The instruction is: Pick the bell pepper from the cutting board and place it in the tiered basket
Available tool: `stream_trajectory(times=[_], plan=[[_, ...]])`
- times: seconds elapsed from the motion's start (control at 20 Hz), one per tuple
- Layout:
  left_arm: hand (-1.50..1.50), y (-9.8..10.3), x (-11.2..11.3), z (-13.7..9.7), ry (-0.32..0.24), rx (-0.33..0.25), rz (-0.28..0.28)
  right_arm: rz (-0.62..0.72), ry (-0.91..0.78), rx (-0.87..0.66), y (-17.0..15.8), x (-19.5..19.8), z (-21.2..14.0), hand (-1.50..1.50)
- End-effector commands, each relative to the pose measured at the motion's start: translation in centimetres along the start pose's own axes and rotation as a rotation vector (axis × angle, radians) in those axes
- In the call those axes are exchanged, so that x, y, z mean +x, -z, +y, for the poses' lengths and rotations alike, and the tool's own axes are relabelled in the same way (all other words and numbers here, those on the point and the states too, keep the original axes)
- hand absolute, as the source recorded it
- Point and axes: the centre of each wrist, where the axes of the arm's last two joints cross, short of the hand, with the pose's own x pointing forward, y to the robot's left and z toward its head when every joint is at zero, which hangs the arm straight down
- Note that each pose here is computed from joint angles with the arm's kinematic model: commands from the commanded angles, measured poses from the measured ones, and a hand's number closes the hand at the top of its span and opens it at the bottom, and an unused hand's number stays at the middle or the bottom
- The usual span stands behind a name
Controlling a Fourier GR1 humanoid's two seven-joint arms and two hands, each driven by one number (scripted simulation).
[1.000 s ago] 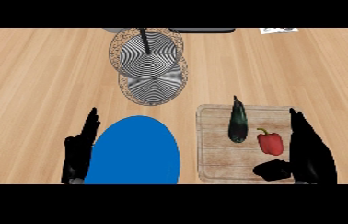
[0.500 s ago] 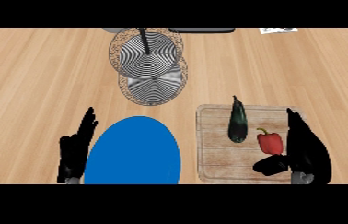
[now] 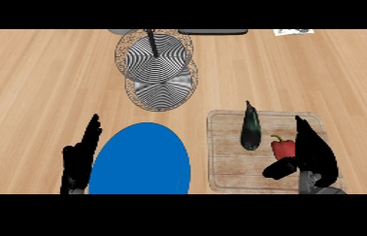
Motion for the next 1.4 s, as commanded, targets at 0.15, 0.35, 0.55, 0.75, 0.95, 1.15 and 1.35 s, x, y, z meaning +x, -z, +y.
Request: stream_trajectory(times=[0.15, 0.35, 0.55, 0.75, 0.95, 1.15, 1.35], plan=[[0.0, 0.4, -0.7, -0.3, -0.004, -0.002, 0.004, 0.039, -0.001, 0.033, 0.8, 0.3, 1.2, -1.5], [0.0, 0.8, 0.6, -0.6, 0.007, -0.015, 0.025, 0.038, -0.009, 0.022, 2.6, -1.6, 1.5, 1.5], [0.0, 1.1, 1.1, 1.0, 0.0, -0.011, 0.003, -0.05, 0.015, -0.001, 2.0, -0.9, 1.7, 1.5], [0.0, 0.5, 0.4, -1.4, -0.003, -0.008, 0.031, -0.101, -0.13, -0.064, 2.1, -0.6, 3.2, 1.5], [0.0, 0.3, 0.9, -1.6, 0.005, -0.031, -0.004, -0.374, -0.315, 0.007, 1.7, 2.6, 3.3, 1.5], [0.0, 0.9, 1.3, -1.6, 0.008, -0.042, -0.019, -0.638, -0.516, 0.085, 0.5, 5.6, 5.3, 1.5], [0.0, 0.5, 0.2, -2.8, 0.0, -0.017, 0.006, -0.738, -0.386, 0.072, -0.6, 9.9, 1.9, 1.5]])
